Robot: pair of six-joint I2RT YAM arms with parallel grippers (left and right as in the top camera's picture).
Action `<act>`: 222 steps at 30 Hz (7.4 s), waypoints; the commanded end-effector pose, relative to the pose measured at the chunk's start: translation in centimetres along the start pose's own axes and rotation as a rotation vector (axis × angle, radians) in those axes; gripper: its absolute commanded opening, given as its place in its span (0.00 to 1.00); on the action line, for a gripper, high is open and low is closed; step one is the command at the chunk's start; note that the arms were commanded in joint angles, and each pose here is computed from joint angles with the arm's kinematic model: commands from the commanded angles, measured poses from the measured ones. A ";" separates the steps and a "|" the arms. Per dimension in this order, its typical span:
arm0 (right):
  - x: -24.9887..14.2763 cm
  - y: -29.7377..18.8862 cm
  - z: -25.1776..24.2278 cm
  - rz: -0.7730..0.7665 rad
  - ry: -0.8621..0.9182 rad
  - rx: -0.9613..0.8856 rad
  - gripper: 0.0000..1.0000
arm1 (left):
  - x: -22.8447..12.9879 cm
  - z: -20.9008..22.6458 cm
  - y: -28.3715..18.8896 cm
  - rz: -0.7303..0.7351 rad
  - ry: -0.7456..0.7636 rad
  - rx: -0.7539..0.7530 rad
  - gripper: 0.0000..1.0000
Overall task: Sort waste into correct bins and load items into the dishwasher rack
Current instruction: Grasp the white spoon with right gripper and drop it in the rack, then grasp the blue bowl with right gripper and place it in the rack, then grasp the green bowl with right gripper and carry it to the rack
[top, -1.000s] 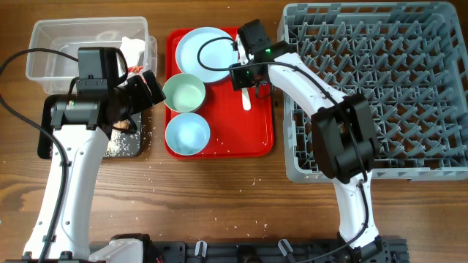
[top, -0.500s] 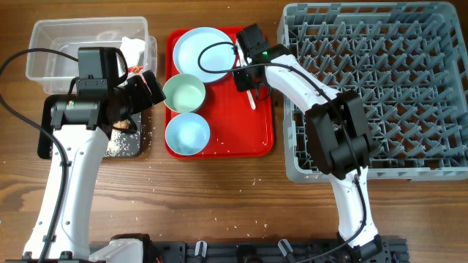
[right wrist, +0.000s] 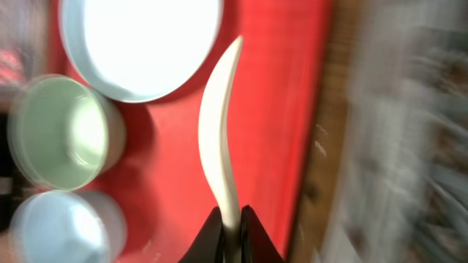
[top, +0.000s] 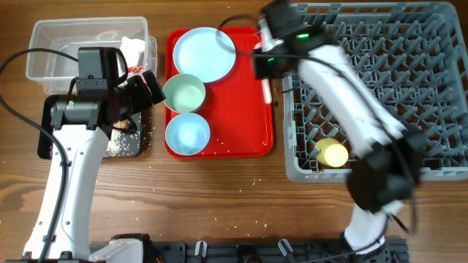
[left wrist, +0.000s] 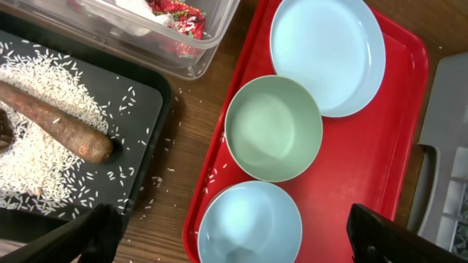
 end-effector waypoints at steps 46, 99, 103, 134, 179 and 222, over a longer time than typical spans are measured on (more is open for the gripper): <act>-11.8 6.4 9.8 0.182 0.033 0.124 0.90 | 3.4 2.8 -6.7 -0.226 0.092 0.061 1.00; 14.2 -9.4 -13.9 -0.834 -0.076 -1.127 0.04 | 3.8 7.1 -8.7 -0.279 -0.002 0.178 1.00; 13.8 -5.4 -14.7 -0.741 -0.135 -1.162 0.04 | 3.8 7.1 -8.7 -0.280 -0.002 0.177 1.00; 14.2 -3.6 -17.1 -0.598 -0.297 -1.322 0.04 | 3.8 7.1 -8.7 -0.279 -0.002 0.178 1.00; 8.1 8.3 6.8 -0.765 -0.668 -0.441 0.61 | 3.8 7.1 -8.7 -0.279 -0.002 0.178 1.00; -0.7 -15.5 -17.9 -0.481 0.070 -1.154 0.04 | 3.8 7.1 -8.7 -0.279 -0.002 0.178 1.00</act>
Point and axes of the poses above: each gripper's point midway between its finger pads, its own y axis out along the fingers, its own z axis along the line the jaws close on, x = y × z, the point moved 3 cm from there along -y, back along the fingers, and after that the axes turned 12 degrees about y, right-handed, at the moved point
